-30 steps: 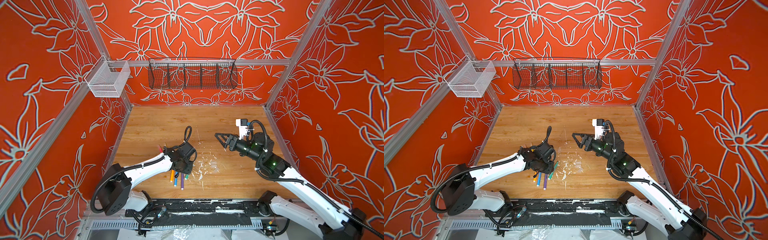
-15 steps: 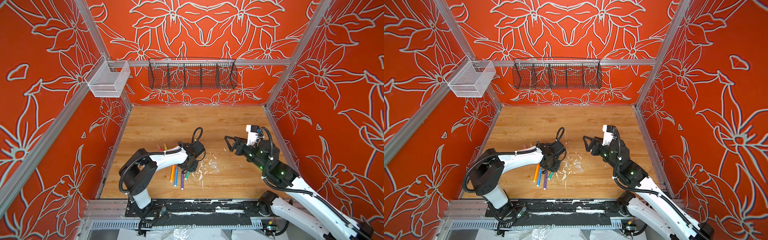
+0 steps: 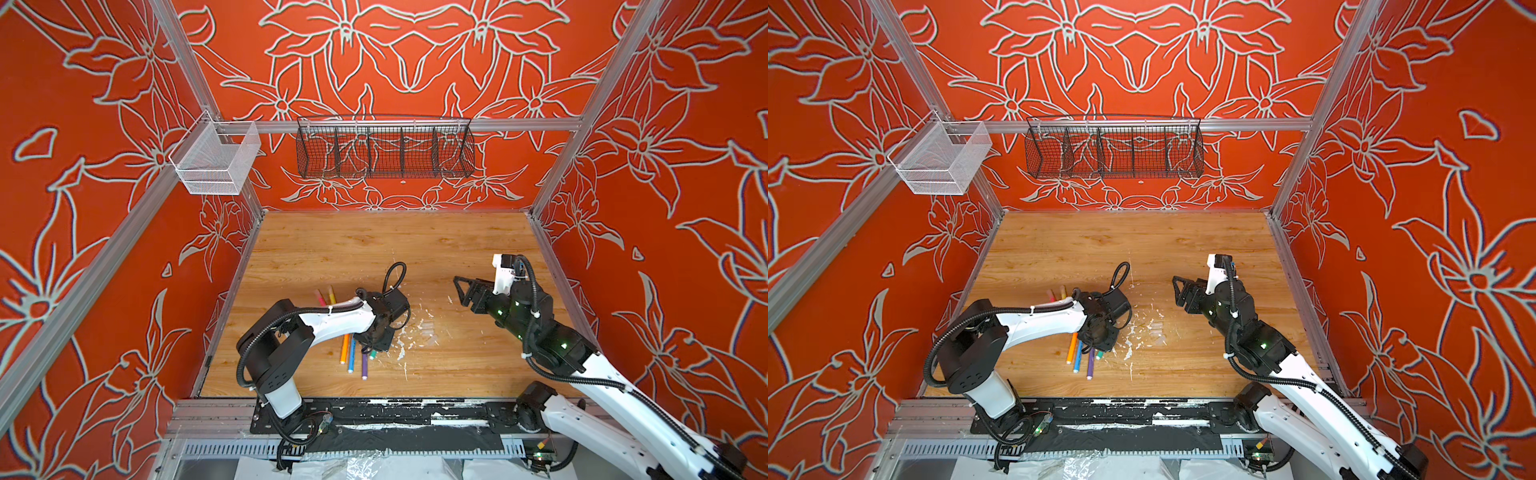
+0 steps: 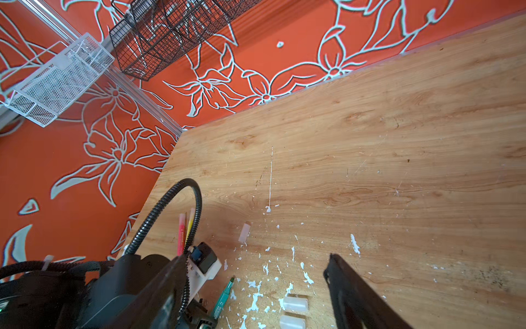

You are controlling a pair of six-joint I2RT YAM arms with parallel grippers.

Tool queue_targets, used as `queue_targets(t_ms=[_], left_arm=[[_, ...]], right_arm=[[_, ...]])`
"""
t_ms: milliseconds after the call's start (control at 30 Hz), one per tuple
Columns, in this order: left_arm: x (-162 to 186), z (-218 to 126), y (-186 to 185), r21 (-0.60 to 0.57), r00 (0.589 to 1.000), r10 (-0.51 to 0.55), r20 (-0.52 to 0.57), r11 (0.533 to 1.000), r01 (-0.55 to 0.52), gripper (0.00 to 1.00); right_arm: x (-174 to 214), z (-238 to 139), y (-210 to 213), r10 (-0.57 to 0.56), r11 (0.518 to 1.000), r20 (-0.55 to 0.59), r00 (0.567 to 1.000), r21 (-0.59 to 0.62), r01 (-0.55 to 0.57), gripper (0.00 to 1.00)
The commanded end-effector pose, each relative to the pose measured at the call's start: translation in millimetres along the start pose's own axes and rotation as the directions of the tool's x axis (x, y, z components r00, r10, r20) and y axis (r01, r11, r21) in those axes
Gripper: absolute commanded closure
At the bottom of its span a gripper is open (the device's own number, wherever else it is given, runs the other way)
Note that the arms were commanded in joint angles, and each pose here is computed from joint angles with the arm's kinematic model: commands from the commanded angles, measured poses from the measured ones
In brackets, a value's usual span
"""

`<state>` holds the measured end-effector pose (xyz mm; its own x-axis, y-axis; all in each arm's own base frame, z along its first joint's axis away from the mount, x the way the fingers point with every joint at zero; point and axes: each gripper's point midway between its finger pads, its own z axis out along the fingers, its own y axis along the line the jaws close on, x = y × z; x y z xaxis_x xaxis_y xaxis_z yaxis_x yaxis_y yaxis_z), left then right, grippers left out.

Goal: Insert the pens into the pen caps
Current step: 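Lower the left gripper over the green marker and close on it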

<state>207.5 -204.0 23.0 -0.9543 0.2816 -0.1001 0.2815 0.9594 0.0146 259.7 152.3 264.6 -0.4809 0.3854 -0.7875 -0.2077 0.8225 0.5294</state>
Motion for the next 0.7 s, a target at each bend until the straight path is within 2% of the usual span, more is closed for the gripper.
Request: queue_targets(t_ms=[0, 200, 400, 667], left_arm=[[6.8, -8.2, -1.8, 0.03, 1.0, -0.016, 0.012, 0.999, 0.015, 0.71], [15.6, 2.8, -6.2, 0.076, 1.0, -0.023, 0.003, 0.997, 0.023, 0.72], [21.5, 18.8, -2.2, 0.046, 0.999, -0.026, -0.029, 0.999, 0.027, 0.74], [22.4, 18.9, -0.5, 0.021, 0.999, -0.023, -0.032, 1.0, 0.023, 0.8]], right_arm=[[-1.1, -5.3, -4.4, 0.0, 1.0, 0.011, 1.0, 0.016, 0.0, 0.2], [1.1, -6.6, -7.5, -0.001, 1.0, 0.007, 1.0, 0.027, 0.001, 0.2], [1.2, -6.1, -1.7, 0.006, 1.0, -0.002, 1.0, -0.001, -0.006, 0.2], [2.4, -4.6, -0.7, 0.015, 1.0, -0.013, 1.0, -0.002, -0.015, 0.21]])
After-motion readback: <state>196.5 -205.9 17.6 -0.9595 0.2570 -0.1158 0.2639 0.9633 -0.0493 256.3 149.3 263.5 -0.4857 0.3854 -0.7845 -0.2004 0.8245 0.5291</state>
